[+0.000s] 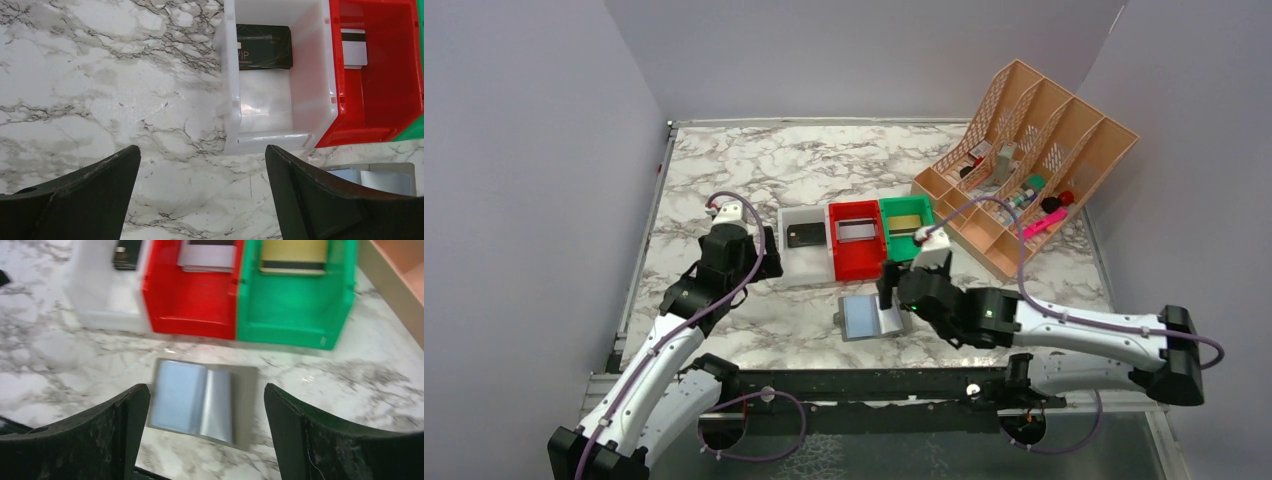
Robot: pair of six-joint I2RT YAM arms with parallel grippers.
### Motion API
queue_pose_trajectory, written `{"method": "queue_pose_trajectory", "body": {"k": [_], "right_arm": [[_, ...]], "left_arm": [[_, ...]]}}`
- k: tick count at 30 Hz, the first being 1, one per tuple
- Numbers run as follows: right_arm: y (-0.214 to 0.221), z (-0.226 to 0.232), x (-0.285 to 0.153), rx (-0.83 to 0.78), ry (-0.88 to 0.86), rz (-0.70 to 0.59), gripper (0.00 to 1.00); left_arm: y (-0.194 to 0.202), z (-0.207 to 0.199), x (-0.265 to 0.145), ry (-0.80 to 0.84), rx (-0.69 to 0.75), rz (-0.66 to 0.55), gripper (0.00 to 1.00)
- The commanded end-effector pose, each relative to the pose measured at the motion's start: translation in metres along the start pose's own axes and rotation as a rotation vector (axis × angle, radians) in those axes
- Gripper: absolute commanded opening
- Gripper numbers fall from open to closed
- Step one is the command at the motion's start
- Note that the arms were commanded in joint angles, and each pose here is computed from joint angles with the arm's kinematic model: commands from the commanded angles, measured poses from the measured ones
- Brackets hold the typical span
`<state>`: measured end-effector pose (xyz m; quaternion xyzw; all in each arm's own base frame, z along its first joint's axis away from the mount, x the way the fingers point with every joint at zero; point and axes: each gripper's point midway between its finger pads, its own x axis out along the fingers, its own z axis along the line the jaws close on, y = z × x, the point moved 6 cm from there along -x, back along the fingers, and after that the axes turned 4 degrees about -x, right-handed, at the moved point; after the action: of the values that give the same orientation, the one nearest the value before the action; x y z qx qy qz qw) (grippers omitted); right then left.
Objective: Take the credit cards out of the card holder
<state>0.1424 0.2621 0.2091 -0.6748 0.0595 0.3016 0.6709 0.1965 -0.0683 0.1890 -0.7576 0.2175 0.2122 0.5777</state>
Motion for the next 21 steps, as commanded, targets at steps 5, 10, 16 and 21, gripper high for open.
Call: {"method": "queue_pose_trajectory", "body": {"k": [5,10,16,21], "right_arm": [[0.015,-0.091,-0.045,0.215,0.028,-0.202,0.9],[-0.016,-0.101,-0.059,0.11,0.048,-0.326,0.91],[-0.037,-0.094,-0.039,-0.063,0.248,-0.256,0.93],[-0.061,-0.119,-0.001,0.005,0.175,-0.195,0.93]], "left_arm": [[-0.02,0.001,-0.008,-0.023,-0.025,-0.088,0.99],[-0.028,0.002,-0.012,-0.045,-0.041,-0.128,0.99],[-0.03,0.004,-0.015,-0.048,-0.055,-0.15,0.99],[-0.031,0.004,-0.017,-0.05,-0.057,-0.162,0.99]]}}
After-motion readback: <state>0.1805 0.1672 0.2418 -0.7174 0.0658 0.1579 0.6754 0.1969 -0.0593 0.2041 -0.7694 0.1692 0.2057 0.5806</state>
